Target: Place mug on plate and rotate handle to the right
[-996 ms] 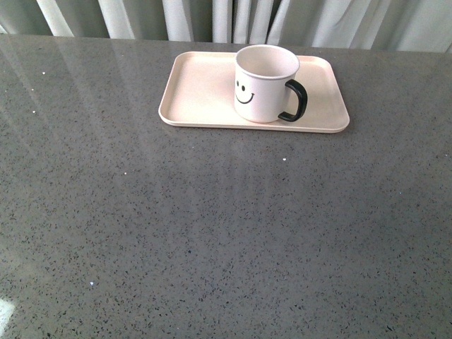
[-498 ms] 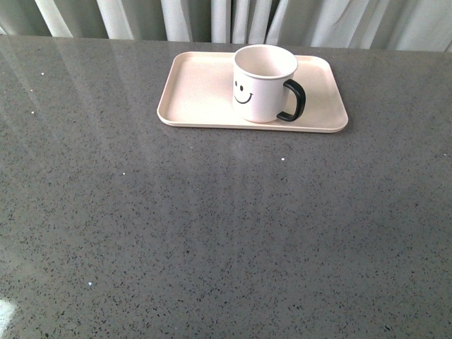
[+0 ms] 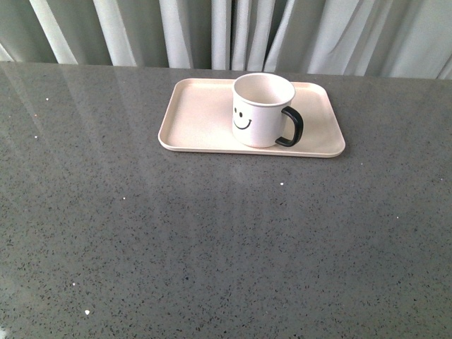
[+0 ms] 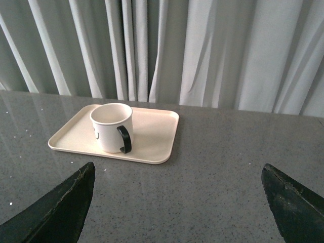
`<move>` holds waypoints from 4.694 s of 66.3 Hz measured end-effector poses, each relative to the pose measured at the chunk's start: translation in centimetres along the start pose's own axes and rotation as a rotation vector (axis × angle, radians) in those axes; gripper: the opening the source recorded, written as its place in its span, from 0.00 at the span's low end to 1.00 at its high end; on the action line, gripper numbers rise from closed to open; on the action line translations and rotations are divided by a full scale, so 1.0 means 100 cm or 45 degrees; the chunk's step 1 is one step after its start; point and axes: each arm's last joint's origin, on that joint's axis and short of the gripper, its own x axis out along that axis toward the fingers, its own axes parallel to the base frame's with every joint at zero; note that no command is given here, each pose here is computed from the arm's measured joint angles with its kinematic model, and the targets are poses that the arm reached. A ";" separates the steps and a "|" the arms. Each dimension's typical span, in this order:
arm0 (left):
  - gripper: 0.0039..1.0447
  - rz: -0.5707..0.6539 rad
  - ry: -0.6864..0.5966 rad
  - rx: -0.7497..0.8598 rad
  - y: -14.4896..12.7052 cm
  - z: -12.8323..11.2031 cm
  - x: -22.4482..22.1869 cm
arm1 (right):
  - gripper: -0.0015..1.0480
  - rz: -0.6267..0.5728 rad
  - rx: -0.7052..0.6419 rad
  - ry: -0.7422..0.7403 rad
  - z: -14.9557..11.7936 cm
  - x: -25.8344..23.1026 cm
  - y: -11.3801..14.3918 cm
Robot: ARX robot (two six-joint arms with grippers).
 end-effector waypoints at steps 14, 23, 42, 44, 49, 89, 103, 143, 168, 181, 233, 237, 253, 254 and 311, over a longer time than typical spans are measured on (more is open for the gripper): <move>0.01 0.000 -0.003 0.000 0.000 0.000 -0.013 | 0.91 0.000 0.000 0.000 0.000 0.000 0.000; 0.01 0.000 -0.011 0.000 0.000 0.003 -0.021 | 0.91 0.000 0.000 0.000 0.000 0.000 0.000; 0.01 0.000 -0.027 0.000 0.000 0.006 -0.033 | 0.91 0.000 0.000 0.000 0.000 0.000 0.000; 0.01 0.000 -0.029 0.000 0.000 0.007 -0.035 | 0.91 0.000 0.000 0.000 0.000 0.000 0.000; 0.01 0.000 -0.033 0.000 0.000 0.007 -0.038 | 0.91 0.000 0.000 0.000 0.000 0.000 0.000; 0.01 0.000 -0.034 0.000 0.000 0.006 -0.051 | 0.91 0.000 0.000 0.000 0.000 0.000 0.000; 0.01 0.000 -0.009 0.000 0.000 0.002 -0.060 | 0.91 0.000 0.000 0.000 0.000 0.000 0.000; 0.92 0.001 -0.012 0.001 0.000 0.003 -0.060 | 0.91 0.224 -0.012 0.381 0.001 0.004 0.000; 0.91 0.000 -0.012 0.004 0.000 0.003 -0.060 | 0.91 0.224 -0.077 0.538 0.066 0.166 -0.005; 0.91 0.000 -0.012 0.004 0.000 0.003 -0.060 | 0.91 0.199 -0.043 0.780 0.058 0.276 0.005; 0.91 0.000 -0.012 0.004 0.000 0.003 -0.060 | 0.91 0.156 0.047 1.143 0.009 0.391 0.056; 0.91 0.000 -0.012 0.004 0.000 0.003 -0.060 | 0.91 0.160 0.044 1.156 0.004 0.392 0.058; 0.91 0.000 -0.012 0.004 0.000 0.003 -0.060 | 0.91 0.166 0.031 1.190 -0.007 0.399 0.068; 0.91 0.000 -0.012 0.004 0.000 0.003 -0.060 | 0.91 0.167 0.033 1.191 -0.007 0.399 0.069; 0.91 0.000 -0.012 0.004 0.000 0.003 -0.060 | 0.87 0.147 0.064 1.211 -0.011 0.406 0.080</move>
